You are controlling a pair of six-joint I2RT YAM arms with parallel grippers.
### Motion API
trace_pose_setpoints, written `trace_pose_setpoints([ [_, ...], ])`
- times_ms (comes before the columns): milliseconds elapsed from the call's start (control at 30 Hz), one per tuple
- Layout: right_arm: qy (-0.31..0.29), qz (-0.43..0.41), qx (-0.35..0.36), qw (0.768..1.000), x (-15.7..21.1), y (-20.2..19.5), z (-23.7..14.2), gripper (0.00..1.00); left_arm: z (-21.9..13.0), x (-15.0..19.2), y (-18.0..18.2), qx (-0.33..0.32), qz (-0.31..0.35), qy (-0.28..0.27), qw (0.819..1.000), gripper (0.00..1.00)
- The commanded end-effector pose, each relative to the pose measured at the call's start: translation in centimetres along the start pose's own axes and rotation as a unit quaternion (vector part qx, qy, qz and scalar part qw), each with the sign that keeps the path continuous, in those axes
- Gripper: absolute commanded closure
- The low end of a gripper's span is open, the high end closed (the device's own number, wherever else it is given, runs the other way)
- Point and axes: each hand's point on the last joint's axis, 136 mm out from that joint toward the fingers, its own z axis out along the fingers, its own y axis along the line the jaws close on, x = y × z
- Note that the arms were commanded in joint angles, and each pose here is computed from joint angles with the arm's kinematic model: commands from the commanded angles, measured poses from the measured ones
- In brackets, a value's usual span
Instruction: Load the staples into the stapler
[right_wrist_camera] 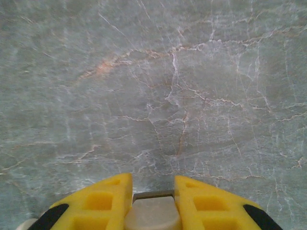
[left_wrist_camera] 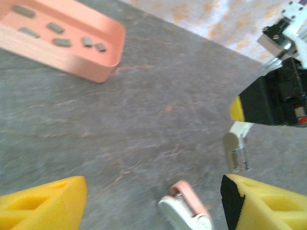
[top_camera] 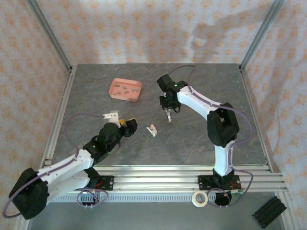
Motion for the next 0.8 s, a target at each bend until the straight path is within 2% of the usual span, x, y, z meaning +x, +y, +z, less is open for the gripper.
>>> trace_pose_setpoints([
  [0, 0.029, -0.012, 0.004, 0.999, 0.1, -0.5, -0.2, 0.85, -0.8, 1.2, 3.4, -0.071, 0.030, 0.012, 0.997, 0.26],
  [267, 0.065, -0.009, 0.017, 0.998, -0.5, -1.5, 1.8, 0.83, -0.5, 2.1, 3.6, -0.072, 0.029, 0.026, 0.997, 0.26],
  [767, 0.076, 0.058, 0.057, 0.994, -1.2, -4.3, 4.0, 0.78, 0.0, 2.7, 3.3, -0.066, 0.027, 0.037, 0.997, 0.26],
])
